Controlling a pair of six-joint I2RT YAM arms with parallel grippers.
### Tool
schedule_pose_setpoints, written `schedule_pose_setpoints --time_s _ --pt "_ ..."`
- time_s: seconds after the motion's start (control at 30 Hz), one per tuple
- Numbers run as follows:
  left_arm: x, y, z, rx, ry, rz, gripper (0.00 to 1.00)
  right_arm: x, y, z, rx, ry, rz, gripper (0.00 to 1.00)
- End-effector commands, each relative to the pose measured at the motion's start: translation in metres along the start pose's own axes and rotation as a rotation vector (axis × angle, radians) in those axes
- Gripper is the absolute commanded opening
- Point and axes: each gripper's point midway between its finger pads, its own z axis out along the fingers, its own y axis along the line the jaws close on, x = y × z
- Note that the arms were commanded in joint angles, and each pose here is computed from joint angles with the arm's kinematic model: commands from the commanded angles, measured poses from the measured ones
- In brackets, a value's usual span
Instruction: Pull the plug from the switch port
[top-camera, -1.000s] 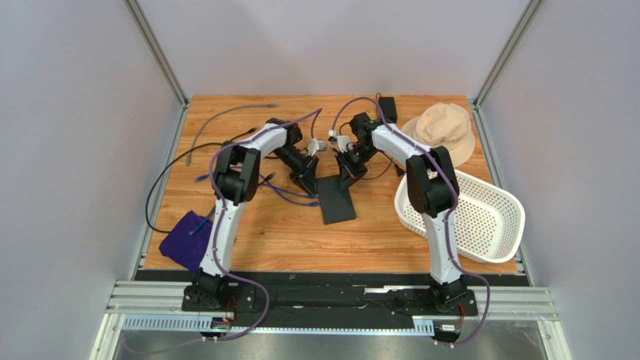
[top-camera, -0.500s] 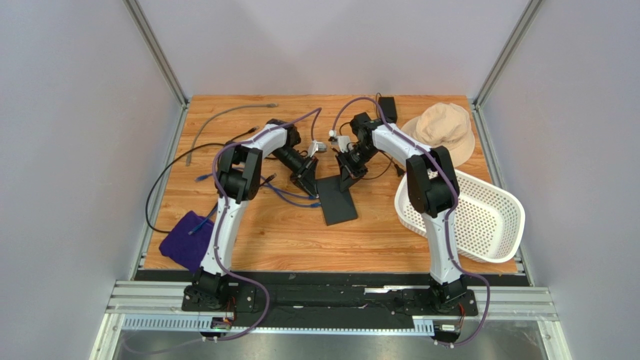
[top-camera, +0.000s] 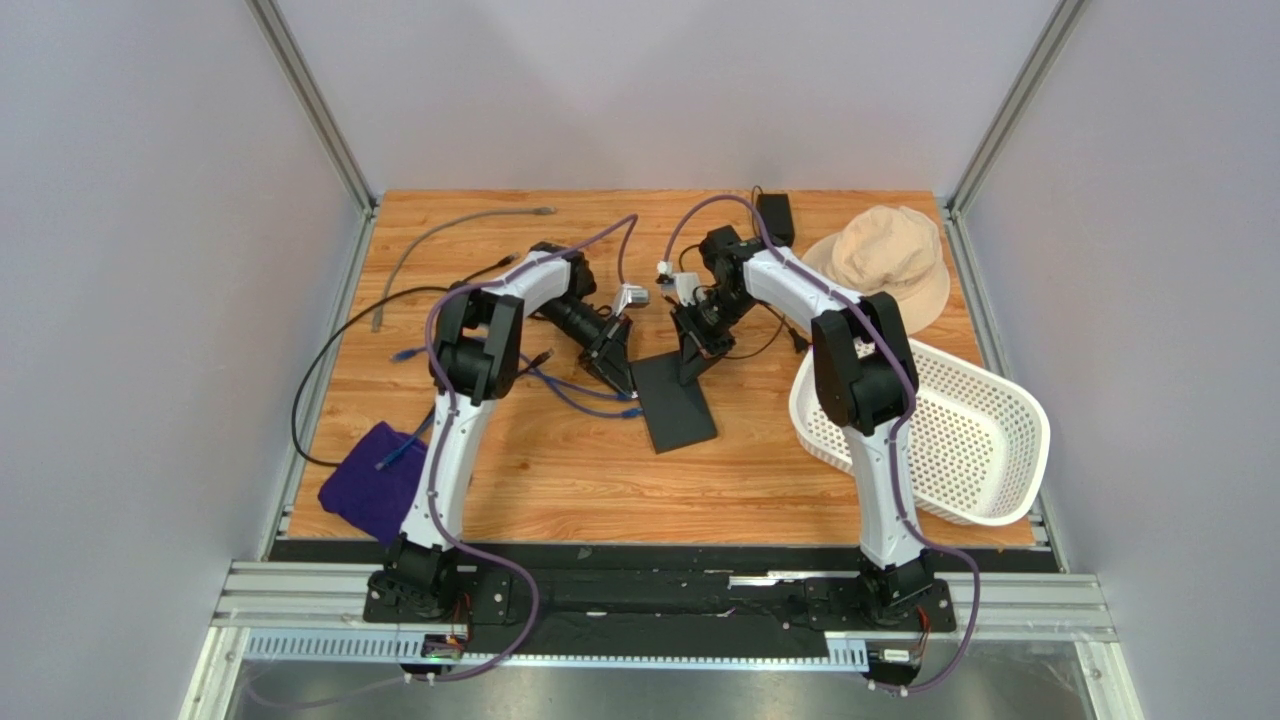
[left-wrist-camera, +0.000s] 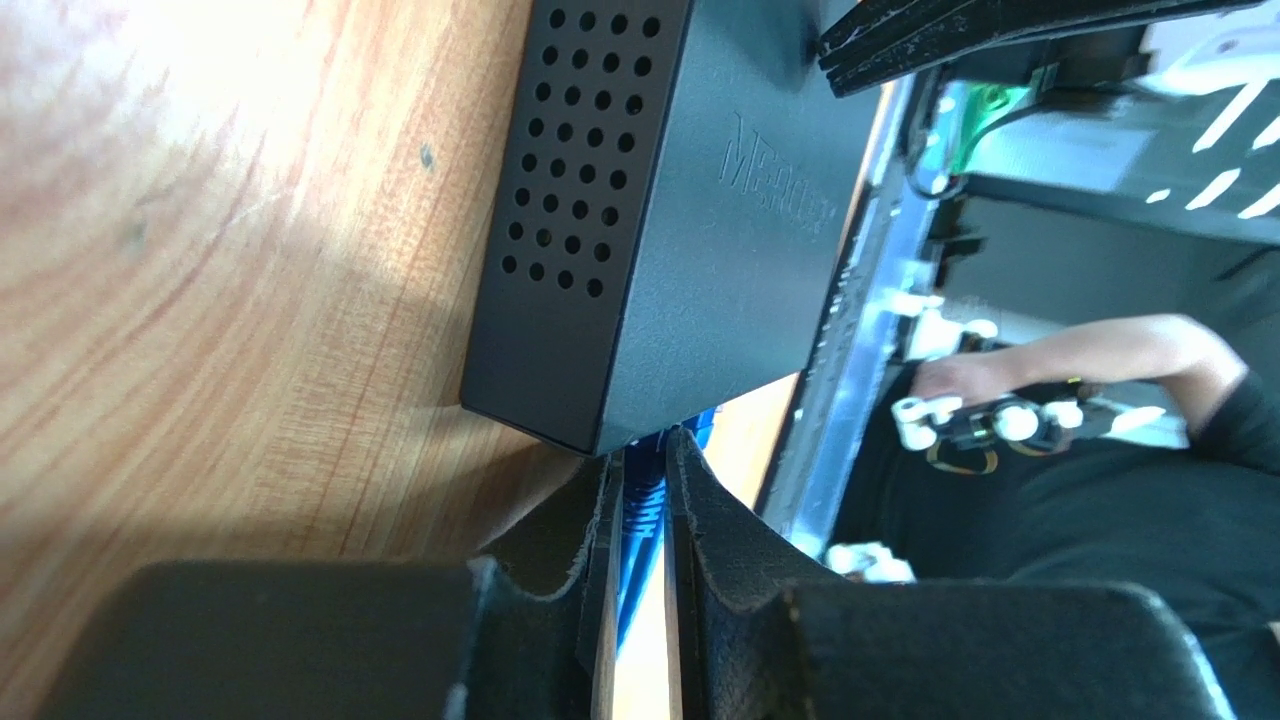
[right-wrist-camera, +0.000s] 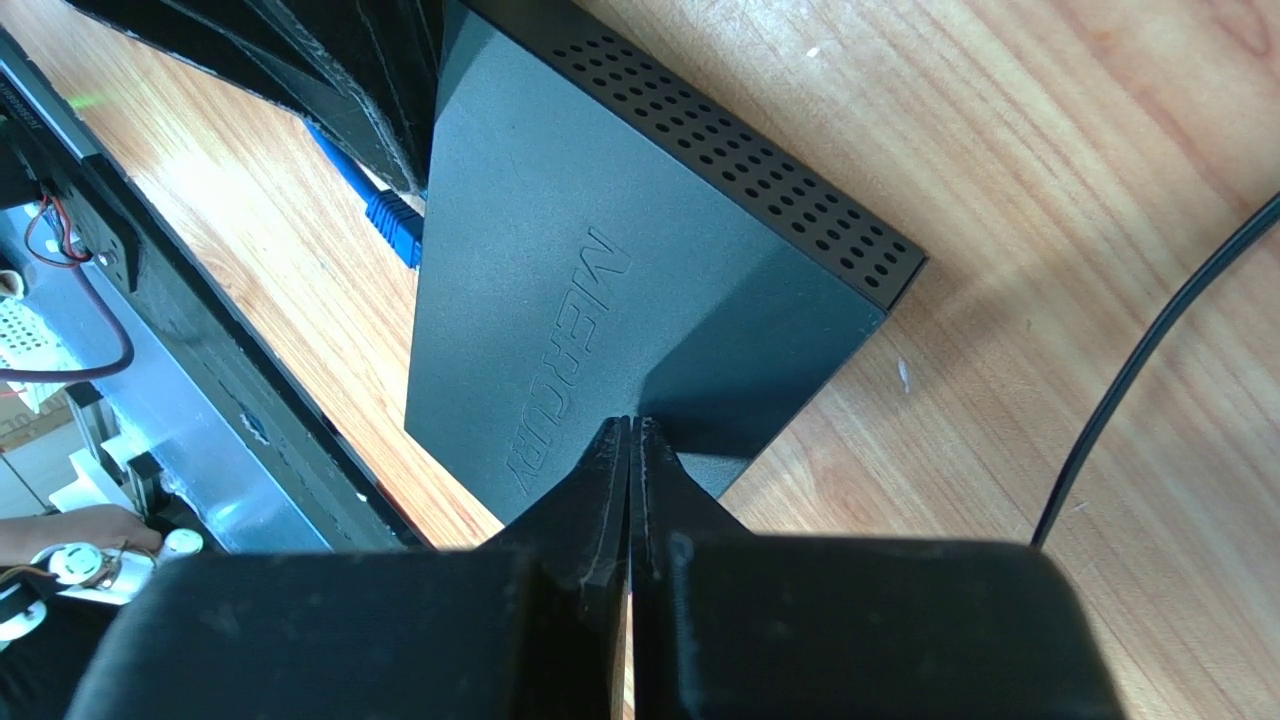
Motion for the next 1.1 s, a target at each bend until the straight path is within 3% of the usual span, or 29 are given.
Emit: schedule_pose_setpoints --time_s 0.0,0.13,0.4,0.63,0.9,1.07 --pt "-0.007 -0.010 -0.019 -0.062 0.047 0.042 0.00 0.007 -0.033 0.018 0.101 0.038 -0.009 0.00" --pt "-0.017 -0.007 -0.029 -0.083 0.021 0.039 0.00 0.007 -0.033 0.018 0.106 0.037 -0.014 0.00" --pt "0.026 -0.006 -0.011 -0.024 0.037 -0.028 0.00 0.007 -0.035 0.018 0.109 0.037 -0.014 0.00" --pt "0.012 -0.005 -0.025 -0.078 0.029 0.029 0.00 0.006 -0.036 0.020 0.108 0.041 -0.010 0.00" --pt "-0.056 0.000 -0.097 -0.284 -0.162 0.158 0.00 0.005 -0.037 0.017 0.116 0.033 -0.024 0.00" --pt "-0.102 0.004 -0.178 -0.598 -0.293 0.319 0.00 0.001 -0.035 0.015 0.122 0.026 -0.036 0.00"
